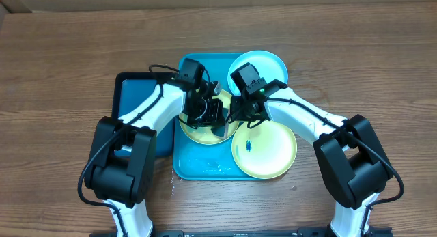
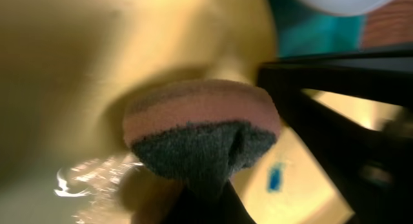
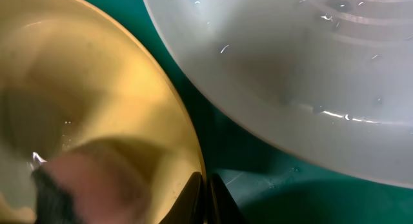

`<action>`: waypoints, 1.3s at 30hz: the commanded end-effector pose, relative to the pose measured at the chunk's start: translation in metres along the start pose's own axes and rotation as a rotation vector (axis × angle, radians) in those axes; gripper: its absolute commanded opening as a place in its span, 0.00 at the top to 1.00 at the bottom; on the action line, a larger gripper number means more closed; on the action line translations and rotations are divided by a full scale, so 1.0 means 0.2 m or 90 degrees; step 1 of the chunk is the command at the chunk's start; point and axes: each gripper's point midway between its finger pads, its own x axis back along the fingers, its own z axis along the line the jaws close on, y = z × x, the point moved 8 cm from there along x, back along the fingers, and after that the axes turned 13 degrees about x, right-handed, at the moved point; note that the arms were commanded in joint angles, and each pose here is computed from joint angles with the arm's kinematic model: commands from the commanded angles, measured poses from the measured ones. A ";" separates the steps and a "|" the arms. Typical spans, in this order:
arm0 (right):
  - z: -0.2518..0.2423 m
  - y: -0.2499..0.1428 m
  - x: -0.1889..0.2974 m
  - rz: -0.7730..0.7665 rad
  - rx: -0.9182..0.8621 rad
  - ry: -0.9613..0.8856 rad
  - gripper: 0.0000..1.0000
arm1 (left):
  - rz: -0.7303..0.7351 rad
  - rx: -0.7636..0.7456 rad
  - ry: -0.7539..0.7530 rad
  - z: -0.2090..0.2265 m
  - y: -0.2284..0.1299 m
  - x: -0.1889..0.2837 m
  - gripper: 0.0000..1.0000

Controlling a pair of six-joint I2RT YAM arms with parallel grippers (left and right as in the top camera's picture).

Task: Clean dirty plates on tray and stack at the side
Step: 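Scrub the upper-left yellow plate with the sponge in the left gripper, then dip the sponge back into the black water tray with the left gripper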

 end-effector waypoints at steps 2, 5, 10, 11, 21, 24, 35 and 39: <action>0.03 0.06 0.09 -0.041 0.000 0.013 0.96 | -0.040 -0.047 -0.074 -0.14 0.10 0.26 0.96; 0.03 0.06 0.09 -0.041 0.000 0.013 0.96 | -0.081 -0.035 -0.048 -0.13 0.13 0.44 0.96; 0.03 0.06 0.09 -0.041 0.000 0.013 0.96 | -0.159 0.037 0.073 0.05 0.14 0.69 0.96; 0.03 0.06 0.09 -0.041 0.000 0.013 0.96 | -0.167 0.057 0.107 0.10 0.13 0.72 0.96; 0.03 0.06 0.09 -0.043 0.000 0.009 0.96 | -0.153 0.161 0.325 0.43 0.06 0.73 0.96; 0.03 0.06 0.09 -0.043 0.000 0.009 0.96 | -0.158 0.188 0.365 0.50 0.04 0.67 0.96; 0.03 0.06 0.09 -0.043 -0.001 0.009 0.89 | -0.153 0.190 0.350 0.58 0.02 0.54 0.49; 0.03 0.06 0.09 -0.043 -0.001 0.009 0.79 | -0.164 0.198 0.327 0.53 0.05 0.62 0.45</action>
